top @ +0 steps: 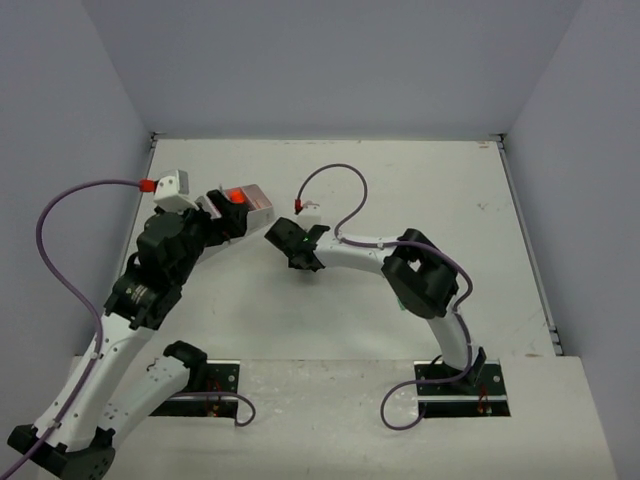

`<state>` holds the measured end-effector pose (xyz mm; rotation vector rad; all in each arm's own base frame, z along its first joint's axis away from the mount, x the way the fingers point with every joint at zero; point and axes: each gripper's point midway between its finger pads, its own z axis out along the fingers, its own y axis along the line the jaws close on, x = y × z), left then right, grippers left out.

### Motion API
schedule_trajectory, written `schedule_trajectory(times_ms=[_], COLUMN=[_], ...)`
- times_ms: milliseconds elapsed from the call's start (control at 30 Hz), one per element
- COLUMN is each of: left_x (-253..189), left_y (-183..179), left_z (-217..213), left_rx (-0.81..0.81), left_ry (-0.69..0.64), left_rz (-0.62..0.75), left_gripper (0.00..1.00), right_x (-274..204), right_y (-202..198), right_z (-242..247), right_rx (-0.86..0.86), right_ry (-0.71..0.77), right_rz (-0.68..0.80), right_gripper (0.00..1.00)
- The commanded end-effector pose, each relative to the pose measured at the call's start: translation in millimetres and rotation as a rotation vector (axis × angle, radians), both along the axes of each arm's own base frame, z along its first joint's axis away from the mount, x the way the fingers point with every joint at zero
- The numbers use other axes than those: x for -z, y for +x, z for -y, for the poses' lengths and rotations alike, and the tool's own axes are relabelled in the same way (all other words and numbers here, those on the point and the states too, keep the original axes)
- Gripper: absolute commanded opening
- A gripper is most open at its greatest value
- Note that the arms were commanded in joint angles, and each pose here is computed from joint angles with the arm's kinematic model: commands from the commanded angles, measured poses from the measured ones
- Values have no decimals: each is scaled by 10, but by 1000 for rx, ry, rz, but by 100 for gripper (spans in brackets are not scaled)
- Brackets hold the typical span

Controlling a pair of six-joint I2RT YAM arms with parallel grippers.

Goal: Sort the stationery into containers
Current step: Pick up the stationery from the center of the board.

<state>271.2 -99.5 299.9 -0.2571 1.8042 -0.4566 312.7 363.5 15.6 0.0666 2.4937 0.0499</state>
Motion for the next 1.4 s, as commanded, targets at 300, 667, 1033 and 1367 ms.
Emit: schedule_trajectory(times_ms=[300, 667, 1033, 1367], left_x=[920, 765, 931, 861], left_y=[103, -83, -208, 800], left_z=[834, 1808, 2153, 1356], left_rx=[338, 846, 926, 306], left_ry=[-134, -366, -387, 80], left_rz=[-224, -202, -269, -188], left_gripper=[100, 100, 23, 0], right_x=[-684, -1591, -1914, -1720], right_y=[-239, -875, -934, -761], right_z=[328, 366, 606, 952], right_rx=[-254, -645, -583, -355], right_ry=[138, 371, 428, 330], right_rz=[233, 517, 621, 576], right_gripper=[1, 0, 0, 99])
